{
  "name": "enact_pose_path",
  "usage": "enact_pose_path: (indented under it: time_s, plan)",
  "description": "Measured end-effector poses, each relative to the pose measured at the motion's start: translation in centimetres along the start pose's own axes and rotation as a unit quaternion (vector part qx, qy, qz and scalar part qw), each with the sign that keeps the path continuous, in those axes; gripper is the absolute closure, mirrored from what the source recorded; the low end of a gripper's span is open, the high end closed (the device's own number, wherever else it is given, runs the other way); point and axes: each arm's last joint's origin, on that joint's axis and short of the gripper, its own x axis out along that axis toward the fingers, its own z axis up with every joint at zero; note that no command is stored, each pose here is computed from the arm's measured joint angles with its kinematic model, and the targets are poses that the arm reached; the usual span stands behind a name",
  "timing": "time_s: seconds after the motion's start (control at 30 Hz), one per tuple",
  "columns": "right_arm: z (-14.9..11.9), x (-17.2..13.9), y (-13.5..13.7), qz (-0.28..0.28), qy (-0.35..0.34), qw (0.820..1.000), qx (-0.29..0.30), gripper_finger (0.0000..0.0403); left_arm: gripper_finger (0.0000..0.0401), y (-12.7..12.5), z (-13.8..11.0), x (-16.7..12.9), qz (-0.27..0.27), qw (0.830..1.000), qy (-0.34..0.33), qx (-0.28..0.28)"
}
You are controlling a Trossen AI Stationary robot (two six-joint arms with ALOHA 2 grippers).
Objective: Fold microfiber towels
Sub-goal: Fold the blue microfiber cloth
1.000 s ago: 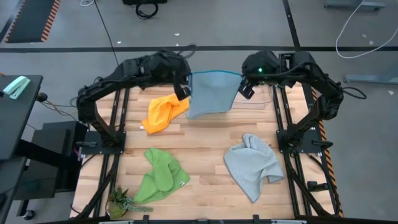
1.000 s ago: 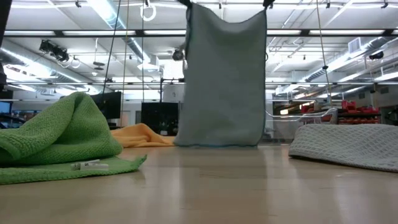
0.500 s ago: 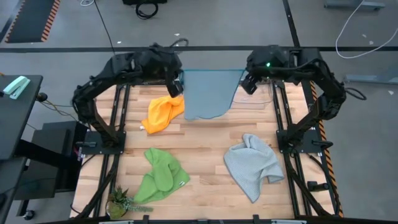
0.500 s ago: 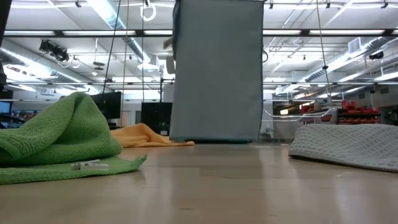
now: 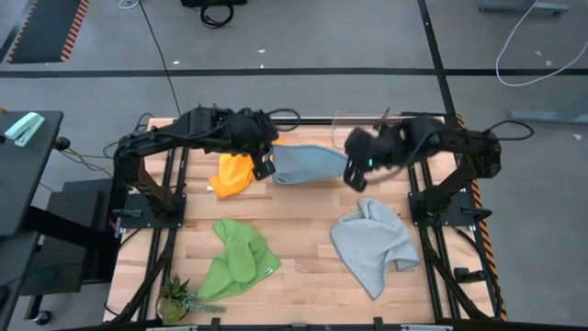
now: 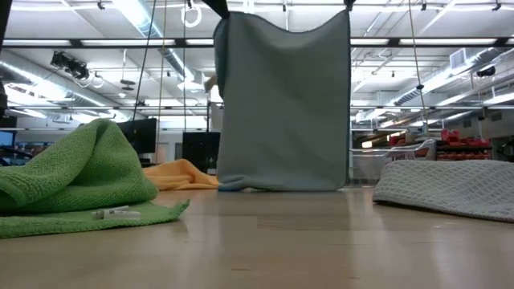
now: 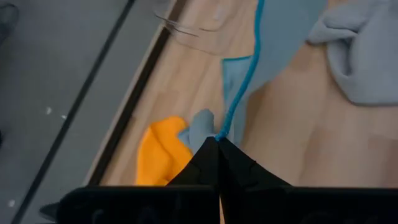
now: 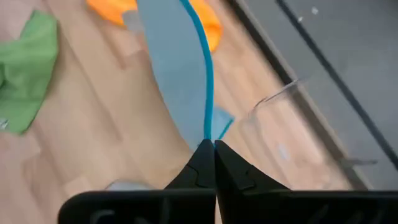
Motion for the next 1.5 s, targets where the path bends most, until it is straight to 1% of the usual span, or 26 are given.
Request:
enact_pose_path:
  time_s: [0.1, 0.23, 0.33, 0.47, 0.53, 0.63, 0.77, 0.87, 0.97, 1.07, 1.13, 1.3, 1.5]
  plan:
    - [-1.6, 0.5, 1.9, 0.01, 0.023, 1.0, 0.006, 0.0403, 0.0401, -1.1, -0.6, -0.4, -0.019, 1.0, 0.02, 0.0]
    - [-3.9, 1.4, 4.1, 0.017, 0.062, 0.998, 0.013, 0.0403, 0.0401, -2.8, -1.2, -0.7, -0.101, 0.994, 0.048, 0.006]
    - [-5.7, 2.2, 5.5, 0.011, 0.084, 0.996, 0.021, 0.0403, 0.0401, -4.2, -1.7, -0.1, -0.141, 0.987, 0.07, 0.02]
    - [-7.1, 3.2, 6.8, 0.012, 0.09, 0.995, 0.032, 0.0403, 0.0401, -5.8, -3.1, 2.1, -0.189, 0.974, 0.119, 0.022]
    - [-7.5, 3.9, 7.5, 0.028, 0.092, 0.995, 0.034, 0.0403, 0.0401, -6.6, -3.9, 3.6, -0.212, 0.967, 0.14, 0.022]
    - [-8.1, 5.2, 8.3, 0.05, 0.102, 0.993, 0.036, 0.0403, 0.0401, -7.7, -5.1, 6.1, -0.245, 0.956, 0.161, 0.007]
    - [-9.3, 7.3, 9.0, 0.066, 0.132, 0.989, 0.028, 0.0403, 0.0401, -9.2, -6.9, 8.2, -0.279, 0.942, 0.187, 0.004]
    - [-10.2, 8.9, 9.4, 0.085, 0.154, 0.984, 0.028, 0.0403, 0.0401, -10.1, -7.9, 9.2, -0.303, 0.932, 0.197, 0.006]
    - [-10.9, 10.5, 9.7, 0.106, 0.168, 0.979, 0.035, 0.0403, 0.0401, -10.8, -8.6, 9.7, -0.335, 0.919, 0.207, 0.001]
    - [-11.4, 11.9, 9.8, 0.121, 0.179, 0.976, 0.038, 0.0403, 0.0401, -11.3, -9.2, 10.3, -0.349, 0.913, 0.209, 0.002]
    - [-11.4, 12.4, 9.7, 0.127, 0.183, 0.974, 0.042, 0.0403, 0.0401, -11.3, -9.6, 10.6, -0.348, 0.913, 0.213, 0.002]
    - [-11.4, 13.2, 9.2, 0.117, 0.186, 0.974, 0.049, 0.0395, 0.0401, -11.3, -10.1, 11.2, -0.35, 0.911, 0.22, -0.003]
    - [-11.3, 13.5, 8.9, 0.109, 0.189, 0.974, 0.056, 0.0377, 0.0397, -11.6, -10.4, 11.7, -0.386, 0.896, 0.219, -0.007]
